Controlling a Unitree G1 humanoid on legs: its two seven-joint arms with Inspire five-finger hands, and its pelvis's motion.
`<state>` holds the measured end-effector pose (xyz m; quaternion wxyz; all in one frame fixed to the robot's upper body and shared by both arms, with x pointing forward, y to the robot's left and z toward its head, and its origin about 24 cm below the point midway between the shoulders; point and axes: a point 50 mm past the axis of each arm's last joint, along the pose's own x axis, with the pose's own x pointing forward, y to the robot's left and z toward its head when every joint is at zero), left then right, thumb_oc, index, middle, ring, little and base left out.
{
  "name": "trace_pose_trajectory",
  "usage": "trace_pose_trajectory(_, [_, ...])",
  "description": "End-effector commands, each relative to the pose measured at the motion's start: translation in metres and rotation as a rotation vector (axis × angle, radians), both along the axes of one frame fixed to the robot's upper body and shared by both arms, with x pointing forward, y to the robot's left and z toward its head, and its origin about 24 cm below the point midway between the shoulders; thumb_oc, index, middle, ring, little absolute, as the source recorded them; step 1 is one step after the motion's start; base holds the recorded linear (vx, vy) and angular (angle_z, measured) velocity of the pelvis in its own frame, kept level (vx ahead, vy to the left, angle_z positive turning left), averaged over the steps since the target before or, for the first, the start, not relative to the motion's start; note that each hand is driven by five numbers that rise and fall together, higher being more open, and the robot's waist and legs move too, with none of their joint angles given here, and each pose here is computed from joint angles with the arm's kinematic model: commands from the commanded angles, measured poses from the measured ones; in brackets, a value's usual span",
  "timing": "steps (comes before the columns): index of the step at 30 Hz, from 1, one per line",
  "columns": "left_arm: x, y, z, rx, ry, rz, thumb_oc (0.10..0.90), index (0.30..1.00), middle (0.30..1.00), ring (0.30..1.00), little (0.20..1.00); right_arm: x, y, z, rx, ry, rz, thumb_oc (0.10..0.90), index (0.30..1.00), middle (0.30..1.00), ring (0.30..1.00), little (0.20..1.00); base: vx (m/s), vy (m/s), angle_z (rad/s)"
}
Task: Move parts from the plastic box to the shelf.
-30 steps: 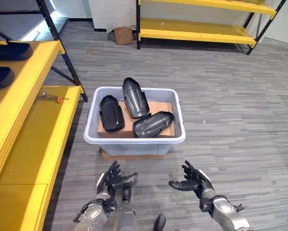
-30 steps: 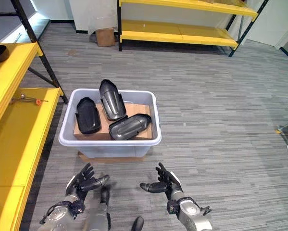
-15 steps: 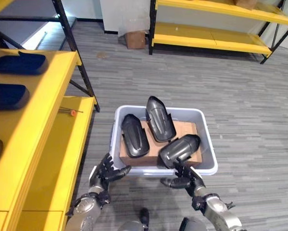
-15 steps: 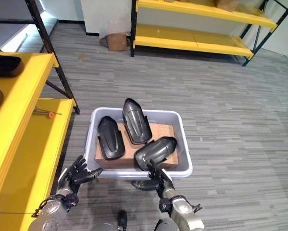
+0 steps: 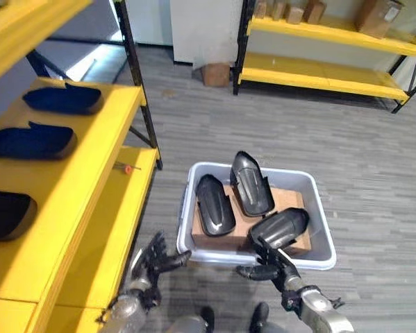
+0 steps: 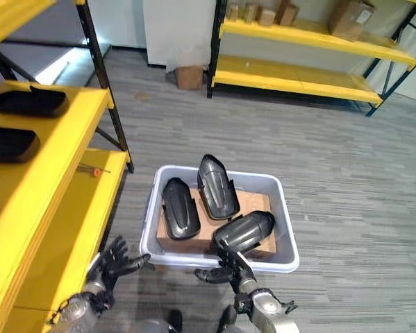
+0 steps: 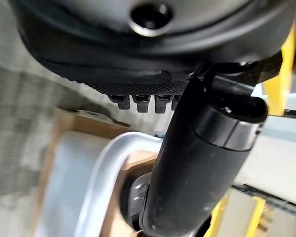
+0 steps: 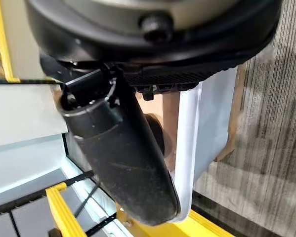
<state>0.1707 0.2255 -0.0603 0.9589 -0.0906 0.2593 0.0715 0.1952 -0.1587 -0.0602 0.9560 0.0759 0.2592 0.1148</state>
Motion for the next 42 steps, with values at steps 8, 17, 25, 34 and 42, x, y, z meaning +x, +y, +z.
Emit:
trace_pose_trajectory(8, [0.029,-0.014,0.030,-0.014,-0.202,-0.064,0.900,1.000,1.000,1.000,1.000,0.042,-0.001,0.061,-0.029,-0.346,0.020,0.900,1.000,1.000,1.000,1.000,0.04,-0.077,-0.02])
trace_pose_trajectory(17, [0.022,-0.016,0.024,-0.016,-0.173,-0.074,0.900,1.000,1.000,1.000,1.000,0.069,0.000,0.108,-0.128,-0.592,-0.023,0.900,1.000,1.000,1.000,1.000,0.02,-0.024,0.00])
trace_pose_trajectory(25, [0.025,-0.023,0.025,-0.023,-0.179,-0.098,0.900,1.000,1.000,1.000,1.000,0.087,0.010,0.150,-0.138,-0.784,-0.058,0.900,1.000,1.000,1.000,1.000,-0.03,-0.005,0.05])
trace_pose_trajectory(34, [0.035,-0.032,0.032,-0.024,-0.220,-0.126,0.900,1.000,1.000,1.000,1.000,0.107,0.023,0.187,-0.160,-0.936,-0.102,0.900,1.000,1.000,1.000,1.000,-0.07,-0.001,0.00])
trace_pose_trajectory(42, [0.048,-0.042,0.040,-0.022,-0.266,-0.140,0.900,1.000,1.000,1.000,1.000,0.123,0.032,0.182,-0.161,-0.883,-0.184,0.900,1.000,1.000,1.000,1.000,-0.06,0.024,0.01])
